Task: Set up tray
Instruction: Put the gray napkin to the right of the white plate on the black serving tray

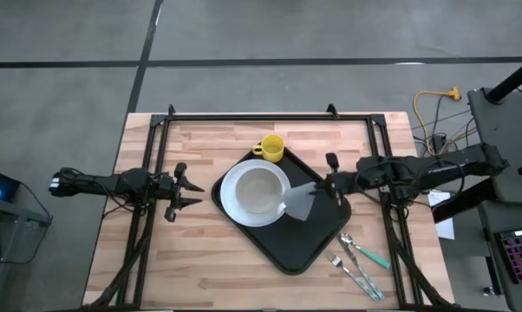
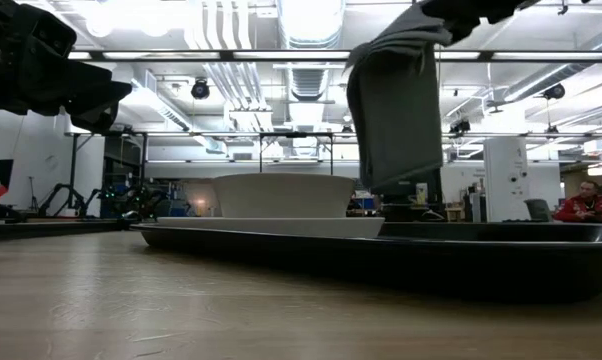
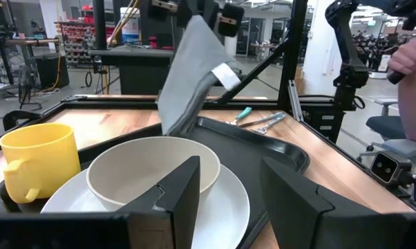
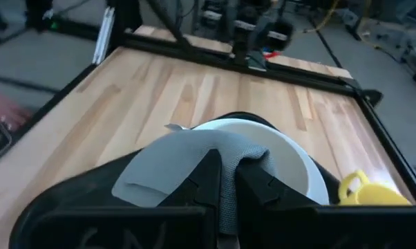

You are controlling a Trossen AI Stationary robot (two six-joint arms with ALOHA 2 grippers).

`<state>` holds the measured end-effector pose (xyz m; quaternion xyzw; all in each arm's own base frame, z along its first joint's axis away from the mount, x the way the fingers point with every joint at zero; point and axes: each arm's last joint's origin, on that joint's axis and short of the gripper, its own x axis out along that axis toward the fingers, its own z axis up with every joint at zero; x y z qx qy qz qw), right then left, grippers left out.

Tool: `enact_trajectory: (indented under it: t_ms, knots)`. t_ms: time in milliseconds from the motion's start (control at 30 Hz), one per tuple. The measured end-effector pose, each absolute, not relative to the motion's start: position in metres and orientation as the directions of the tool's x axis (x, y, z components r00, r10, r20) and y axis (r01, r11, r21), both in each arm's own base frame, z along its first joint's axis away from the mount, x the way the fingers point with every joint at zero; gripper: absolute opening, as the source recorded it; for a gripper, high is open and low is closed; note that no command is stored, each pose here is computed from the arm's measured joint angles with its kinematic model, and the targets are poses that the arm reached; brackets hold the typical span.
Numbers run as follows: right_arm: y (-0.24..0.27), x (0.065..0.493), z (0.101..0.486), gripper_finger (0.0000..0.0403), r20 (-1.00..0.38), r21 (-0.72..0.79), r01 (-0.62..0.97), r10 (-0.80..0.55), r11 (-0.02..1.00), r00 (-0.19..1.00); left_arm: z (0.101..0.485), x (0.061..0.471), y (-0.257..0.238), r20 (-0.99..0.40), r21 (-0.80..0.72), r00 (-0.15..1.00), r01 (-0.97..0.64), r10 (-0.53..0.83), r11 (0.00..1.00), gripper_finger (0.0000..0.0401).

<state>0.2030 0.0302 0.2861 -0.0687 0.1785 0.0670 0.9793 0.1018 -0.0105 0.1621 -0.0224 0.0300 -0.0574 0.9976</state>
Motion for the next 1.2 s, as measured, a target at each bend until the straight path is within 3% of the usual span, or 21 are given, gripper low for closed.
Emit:
enact_trajectory:
  t_ms: [367,667,800,967,1067,1133,1200]
  knots:
    - [0.071,0.227,0.285,0.0011,-0.452,-0.394,-0.22,0.021,0.892,0.892,0.162,0.102,-0.01,-0.057,-0.048,0.992,0.113,-0.116,0.992,0.0136]
    - [0.1,0.245,0.288,0.0011,-0.516,-0.469,-0.289,0.006,0.835,0.857,0.162,0.102,-0.01,-0.057,-0.048,0.992,0.113,-0.116,0.992,0.0136]
    - [0.113,0.255,0.288,0.0011,-0.521,-0.542,-0.266,-0.07,0.797,0.851,0.162,0.102,-0.01,-0.057,-0.048,0.992,0.113,-0.116,0.992,0.0136]
    - [0.136,0.275,0.278,0.0012,-0.522,-0.691,-0.292,-0.177,0.661,0.834,0.162,0.102,-0.01,-0.057,-0.048,0.992,0.113,-0.116,0.992,0.0136]
    - [0.155,0.293,0.269,0.0011,-0.551,-0.709,-0.348,-0.172,0.613,0.817,0.162,0.102,-0.01,-0.057,-0.048,0.992,0.113,-0.116,0.992,0.0136]
    - [0.172,0.302,0.257,0.0011,-0.602,-0.73,-0.442,-0.184,0.521,0.777,0.162,0.102,-0.01,-0.057,-0.048,0.992,0.113,-0.116,0.992,0.0136]
    - [0.19,0.302,0.238,0.0011,-0.646,-0.758,-0.546,-0.288,0.357,0.707,0.162,0.102,-0.01,-0.057,-0.048,0.992,0.113,-0.116,0.992,0.0136]
